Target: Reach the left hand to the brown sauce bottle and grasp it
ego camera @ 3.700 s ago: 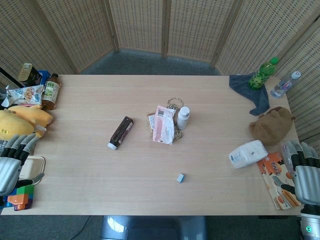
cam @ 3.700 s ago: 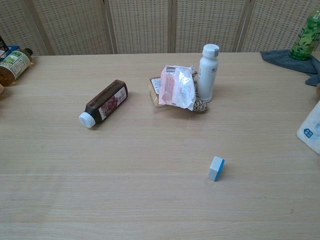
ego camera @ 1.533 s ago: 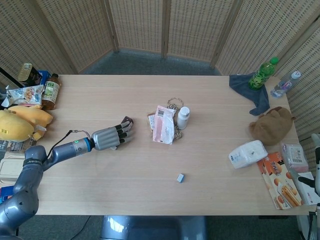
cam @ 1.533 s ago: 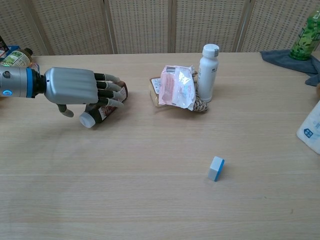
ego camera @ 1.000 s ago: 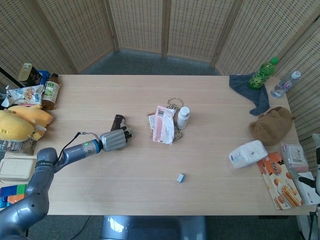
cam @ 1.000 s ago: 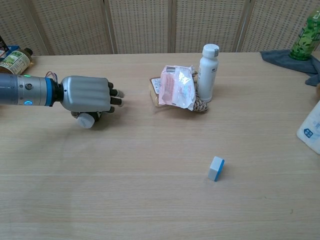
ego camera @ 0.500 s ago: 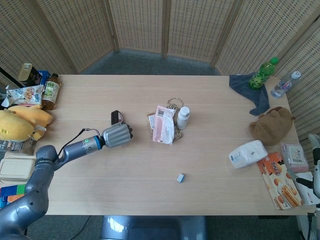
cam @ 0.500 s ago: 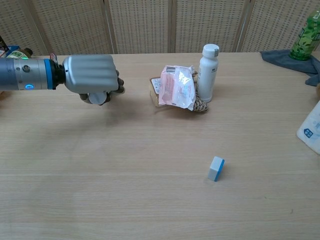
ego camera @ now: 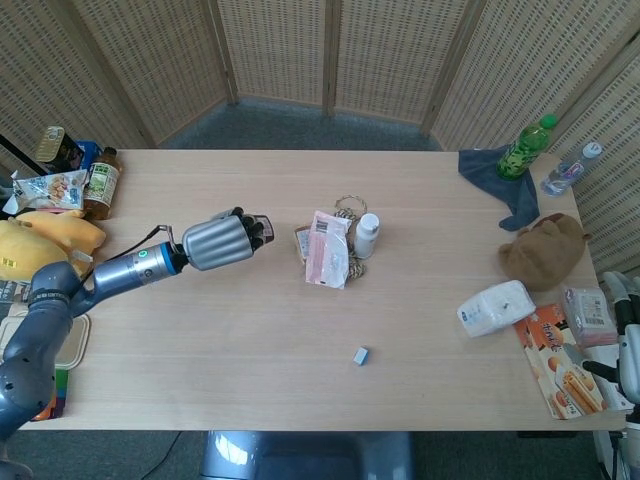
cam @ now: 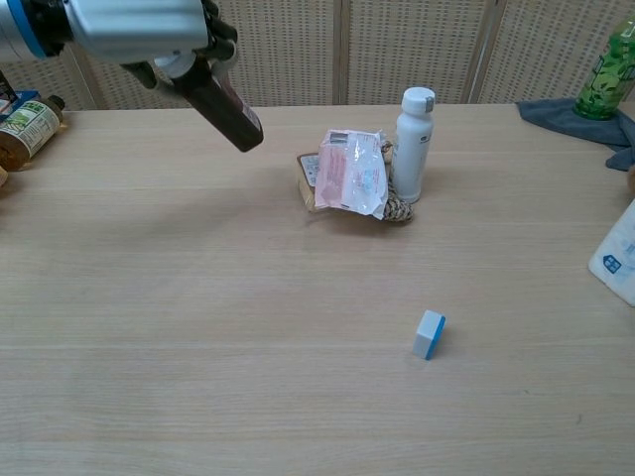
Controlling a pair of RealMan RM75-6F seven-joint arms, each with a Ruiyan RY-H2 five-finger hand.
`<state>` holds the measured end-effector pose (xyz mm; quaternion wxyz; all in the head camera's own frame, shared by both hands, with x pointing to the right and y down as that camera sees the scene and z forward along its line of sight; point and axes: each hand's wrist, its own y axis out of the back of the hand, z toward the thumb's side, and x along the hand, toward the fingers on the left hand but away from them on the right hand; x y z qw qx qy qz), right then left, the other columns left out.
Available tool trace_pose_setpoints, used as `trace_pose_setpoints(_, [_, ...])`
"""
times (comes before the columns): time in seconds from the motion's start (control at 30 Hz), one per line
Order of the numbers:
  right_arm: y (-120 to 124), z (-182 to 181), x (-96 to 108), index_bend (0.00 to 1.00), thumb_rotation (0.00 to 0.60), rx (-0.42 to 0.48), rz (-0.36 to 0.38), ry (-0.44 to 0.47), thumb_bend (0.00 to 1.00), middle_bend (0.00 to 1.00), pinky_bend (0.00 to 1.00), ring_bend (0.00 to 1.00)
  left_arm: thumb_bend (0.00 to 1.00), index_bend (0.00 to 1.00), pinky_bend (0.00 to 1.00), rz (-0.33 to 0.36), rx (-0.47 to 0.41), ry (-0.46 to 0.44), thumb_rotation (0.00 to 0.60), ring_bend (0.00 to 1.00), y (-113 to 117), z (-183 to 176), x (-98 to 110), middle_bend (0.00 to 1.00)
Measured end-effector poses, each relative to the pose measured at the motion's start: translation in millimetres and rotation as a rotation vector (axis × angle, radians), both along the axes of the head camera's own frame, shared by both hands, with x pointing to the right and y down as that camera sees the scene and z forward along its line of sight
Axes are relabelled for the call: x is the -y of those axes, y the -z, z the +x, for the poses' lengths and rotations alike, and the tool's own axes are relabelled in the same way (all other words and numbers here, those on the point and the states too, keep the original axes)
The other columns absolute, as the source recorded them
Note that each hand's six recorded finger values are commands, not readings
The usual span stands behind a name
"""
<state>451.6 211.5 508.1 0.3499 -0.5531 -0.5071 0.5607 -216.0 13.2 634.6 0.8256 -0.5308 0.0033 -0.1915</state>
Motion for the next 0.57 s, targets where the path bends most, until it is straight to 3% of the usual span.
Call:
trace_pose_setpoints(0.33, [10,-6,-2,0.00,0.600,0.044,0.018,0.014,0.00,0.00,0.00,0.00,0.07,0.91,0.86,0.072,-0.111,-0.013,0.600,0.66,80,11,17,0.74])
trace_pose_setpoints(0.57, [13,-9,-4,0.00,0.600,0.061,0.020,0.021,0.00,0.00,0.00,0.00,0.07,0.91,0.86,0.152,-0.139,-0.002,0.600,0.66,144,23,23,0.74])
